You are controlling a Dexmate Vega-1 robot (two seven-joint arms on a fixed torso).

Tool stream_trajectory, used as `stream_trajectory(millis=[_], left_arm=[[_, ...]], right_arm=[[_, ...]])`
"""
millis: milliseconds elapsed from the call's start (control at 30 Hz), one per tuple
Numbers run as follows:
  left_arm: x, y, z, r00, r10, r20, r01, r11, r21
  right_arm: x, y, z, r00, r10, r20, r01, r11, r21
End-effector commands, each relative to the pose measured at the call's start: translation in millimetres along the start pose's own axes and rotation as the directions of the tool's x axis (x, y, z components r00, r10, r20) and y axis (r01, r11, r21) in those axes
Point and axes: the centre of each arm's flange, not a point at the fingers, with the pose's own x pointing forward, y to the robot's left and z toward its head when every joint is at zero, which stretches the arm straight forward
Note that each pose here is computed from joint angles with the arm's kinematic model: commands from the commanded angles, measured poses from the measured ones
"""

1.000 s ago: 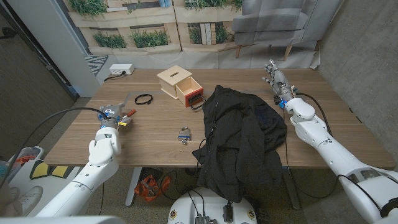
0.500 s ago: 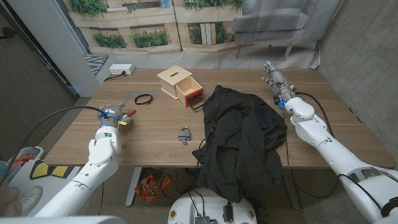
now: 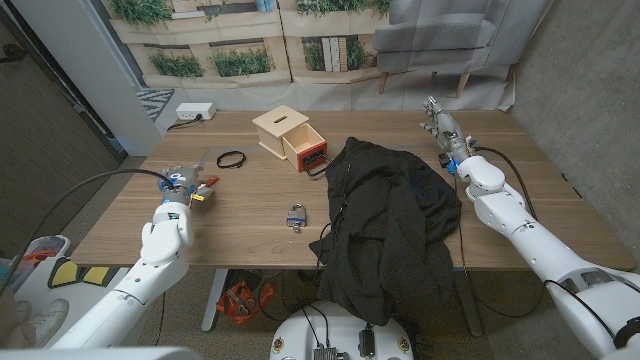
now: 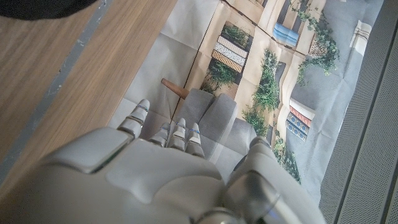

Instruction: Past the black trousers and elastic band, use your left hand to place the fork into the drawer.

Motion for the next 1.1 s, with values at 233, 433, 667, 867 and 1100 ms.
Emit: stream_trajectory(millis=[233,433,667,867,1100], left_arm=[[0.8,5.1,2.1,1.0,0.012,0.025,-0.013,1.0,0.028],[0.3,7.6,3.1,1.0,0.01,0.03,-0.012,0.999,0.048],[0.4,9.1,6.6,0.999,0.005,0.041,-0.008,0.997,0.071],[0.3,10.1,9.6,0.999,0.001,0.05,-0.005,0.996,0.09],[2.0,13.6,12.7,0.998,0.002,0.068,-0.009,0.994,0.113]], right_arm=[[-1.7,-17.3,-1.5,0.999,-0.033,0.017,0.033,0.999,0.028],[-0.5,-21.6,-0.9,0.999,-0.022,0.026,0.02,0.998,0.066],[-1.9,-31.3,-2.2,0.998,-0.003,0.056,-0.004,0.993,0.117],[-4.1,-38.5,-3.6,0.999,-0.005,0.048,-0.001,0.992,0.125],[-4.6,-46.2,-2.7,0.999,-0.01,0.047,0.004,0.992,0.128]])
